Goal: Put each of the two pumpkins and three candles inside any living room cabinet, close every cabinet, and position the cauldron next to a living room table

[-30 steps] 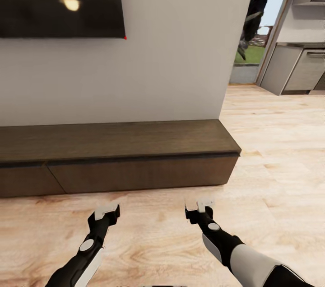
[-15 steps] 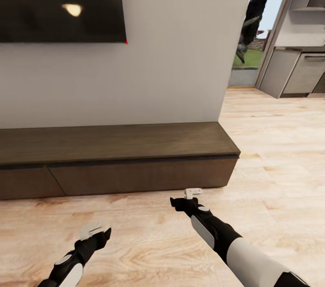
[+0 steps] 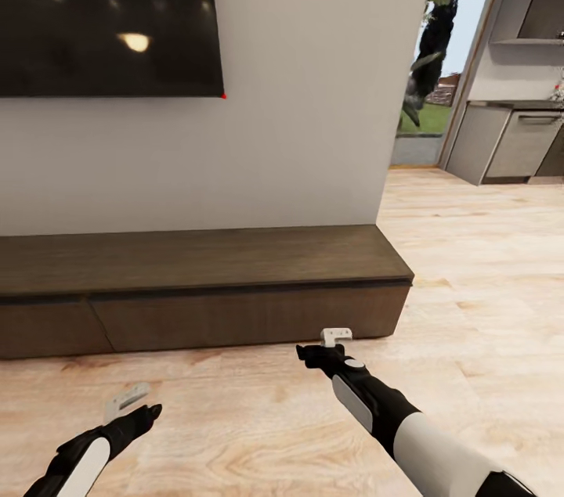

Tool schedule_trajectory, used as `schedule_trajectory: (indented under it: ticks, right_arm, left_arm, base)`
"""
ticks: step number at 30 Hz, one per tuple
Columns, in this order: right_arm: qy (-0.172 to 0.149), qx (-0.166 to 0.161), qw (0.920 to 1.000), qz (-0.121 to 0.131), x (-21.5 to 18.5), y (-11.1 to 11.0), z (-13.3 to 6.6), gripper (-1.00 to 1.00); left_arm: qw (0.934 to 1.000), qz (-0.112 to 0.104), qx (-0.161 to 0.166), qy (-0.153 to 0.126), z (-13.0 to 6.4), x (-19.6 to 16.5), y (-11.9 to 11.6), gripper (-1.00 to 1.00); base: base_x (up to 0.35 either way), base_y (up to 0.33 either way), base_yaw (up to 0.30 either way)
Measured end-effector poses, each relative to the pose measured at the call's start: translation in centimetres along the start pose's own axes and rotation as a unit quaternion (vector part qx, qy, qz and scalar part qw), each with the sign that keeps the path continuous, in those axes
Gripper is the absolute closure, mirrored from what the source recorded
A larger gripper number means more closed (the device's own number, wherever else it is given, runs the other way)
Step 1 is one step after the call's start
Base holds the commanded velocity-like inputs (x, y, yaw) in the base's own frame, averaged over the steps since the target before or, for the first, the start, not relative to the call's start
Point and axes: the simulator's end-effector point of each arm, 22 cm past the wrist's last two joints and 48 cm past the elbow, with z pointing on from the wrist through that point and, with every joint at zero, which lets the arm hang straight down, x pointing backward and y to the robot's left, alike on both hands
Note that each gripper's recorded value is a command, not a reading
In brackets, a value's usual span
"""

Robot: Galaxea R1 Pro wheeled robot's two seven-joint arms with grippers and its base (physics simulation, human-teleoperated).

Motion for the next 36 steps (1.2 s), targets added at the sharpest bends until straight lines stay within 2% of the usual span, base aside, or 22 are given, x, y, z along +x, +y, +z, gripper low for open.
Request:
schedule_trajectory:
  ticks: [8, 19, 26, 36]
  right_arm:
    - [-0.012, -0.002, 0.9999, -0.006, -1.5, 0.4, -0.9, -1.00]
    - [-0.013, 0.006, 0.9998, -0.013, -2.6, 0.1, -2.0, -1.00]
    - [-0.013, 0.006, 0.9998, -0.014, -4.1, 0.3, -2.6, -1.00]
    - [-0.013, 0.006, 0.9998, -0.014, -5.9, 0.7, -3.5, -1.00]
  left_arm:
    - [1.0000, -0.004, 0.005, -0.007, -0.7, -0.6, -0.3, -1.00]
    - [0.9999, -0.007, 0.005, -0.011, -1.7, -1.5, -0.4, -1.00]
    - [0.9992, -0.037, 0.018, 0.002, -2.7, -2.0, -1.2, -1.00]
    - [0.9988, -0.043, 0.022, 0.005, -4.0, -3.3, -2.1, -1.00]
  base:
    - [-0.027, 0.000, 0.251]
    - [-0.304, 0.015, 0.287]
    - [-0.247, 0.072, 0.288]
    - [-0.029, 0.011, 0.288]
